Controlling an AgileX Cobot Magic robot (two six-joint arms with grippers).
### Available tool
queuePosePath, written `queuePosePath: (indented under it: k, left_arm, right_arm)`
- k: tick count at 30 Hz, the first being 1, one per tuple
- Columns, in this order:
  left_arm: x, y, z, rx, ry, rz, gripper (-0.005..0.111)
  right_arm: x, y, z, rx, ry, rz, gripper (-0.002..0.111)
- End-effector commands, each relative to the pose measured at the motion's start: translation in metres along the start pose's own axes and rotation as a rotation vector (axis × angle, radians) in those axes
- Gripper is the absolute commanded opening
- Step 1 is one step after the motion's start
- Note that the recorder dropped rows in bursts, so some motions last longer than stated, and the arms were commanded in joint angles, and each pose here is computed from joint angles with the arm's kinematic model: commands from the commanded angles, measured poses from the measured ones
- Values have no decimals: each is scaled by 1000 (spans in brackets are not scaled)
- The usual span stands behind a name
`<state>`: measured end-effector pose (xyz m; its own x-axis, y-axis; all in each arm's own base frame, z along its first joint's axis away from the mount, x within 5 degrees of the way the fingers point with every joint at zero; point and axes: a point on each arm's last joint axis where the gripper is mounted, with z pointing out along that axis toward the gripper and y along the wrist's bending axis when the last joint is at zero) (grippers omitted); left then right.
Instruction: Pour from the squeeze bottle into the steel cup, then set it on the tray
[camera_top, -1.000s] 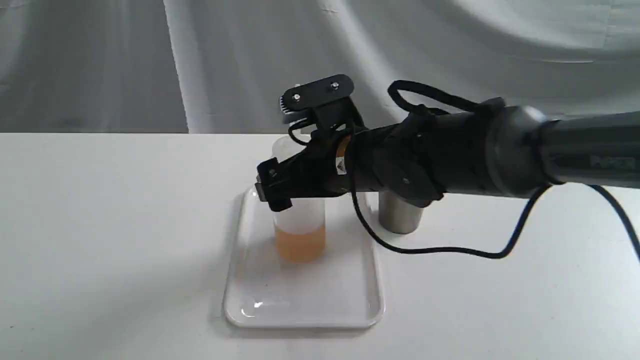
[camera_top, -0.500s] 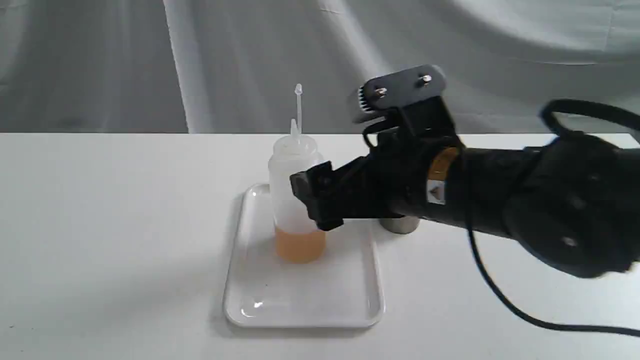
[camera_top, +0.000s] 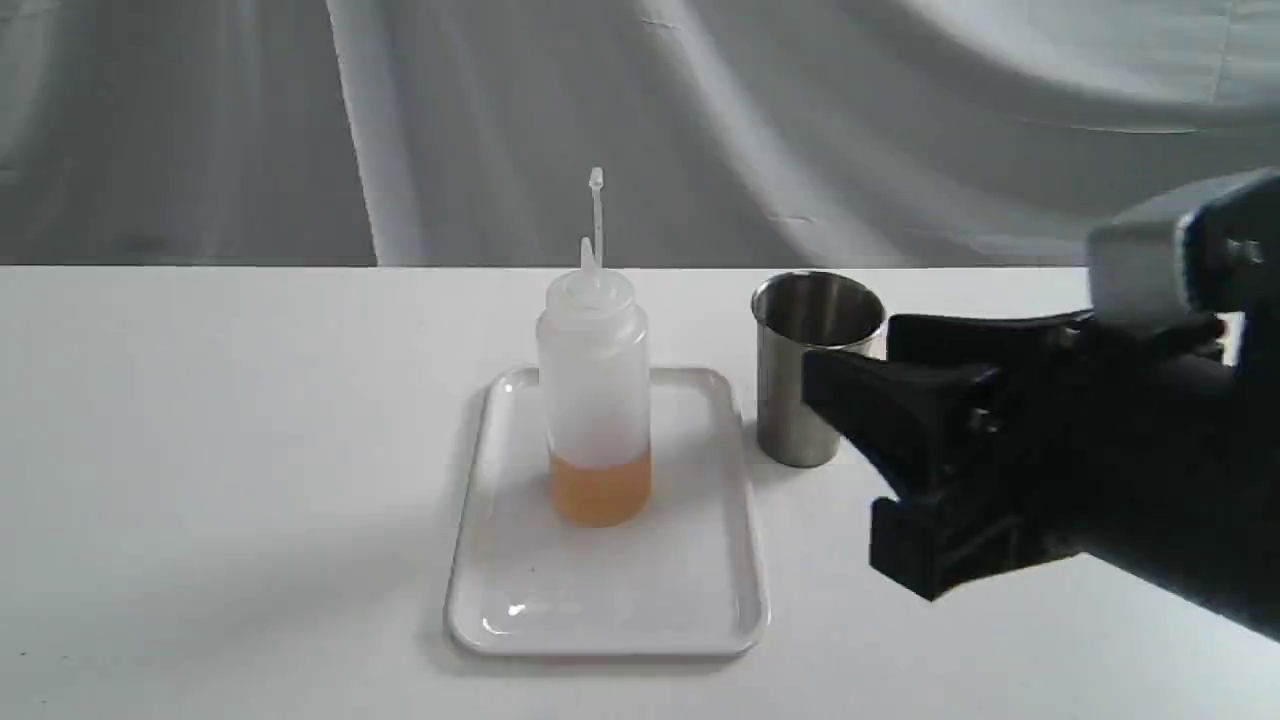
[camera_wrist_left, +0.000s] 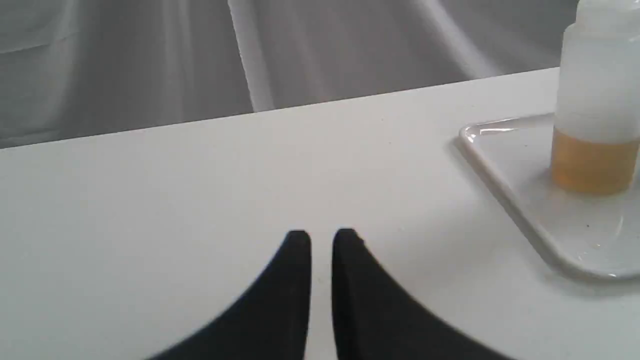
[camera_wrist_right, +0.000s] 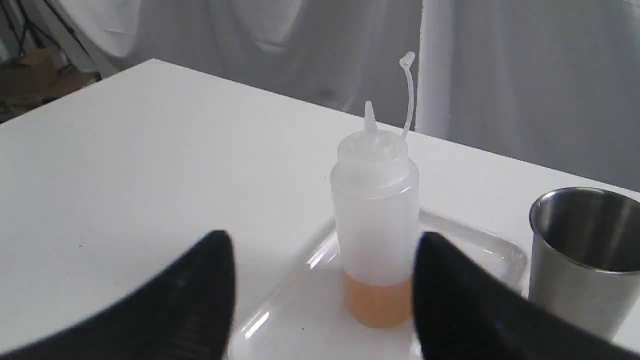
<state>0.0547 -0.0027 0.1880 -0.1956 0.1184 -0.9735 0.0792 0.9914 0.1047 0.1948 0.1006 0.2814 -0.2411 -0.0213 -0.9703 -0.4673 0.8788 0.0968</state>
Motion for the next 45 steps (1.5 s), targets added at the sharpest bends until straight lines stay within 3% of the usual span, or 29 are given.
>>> queuePosePath:
  k: [1,6,32,38,45]
  left_arm:
    - [1,0,0,2,-7,-1,8]
    - [1,0,0,2,-7,-1,8]
    - [1,0,0,2,-7,-1,8]
    - [1,0,0,2,-7,-1,8]
    - [1,0,0,2,-7,-1,8]
  right_arm:
    - [-1,1,-14,-3,-39,29,30]
    - [-6,2,-25,2,-60,26,0]
    - [-5,1,-28,13,-44,6,0]
    - [-11,-11,-51,104,-51,4,0]
    - [-17,-35,-95,311,-156,48,0]
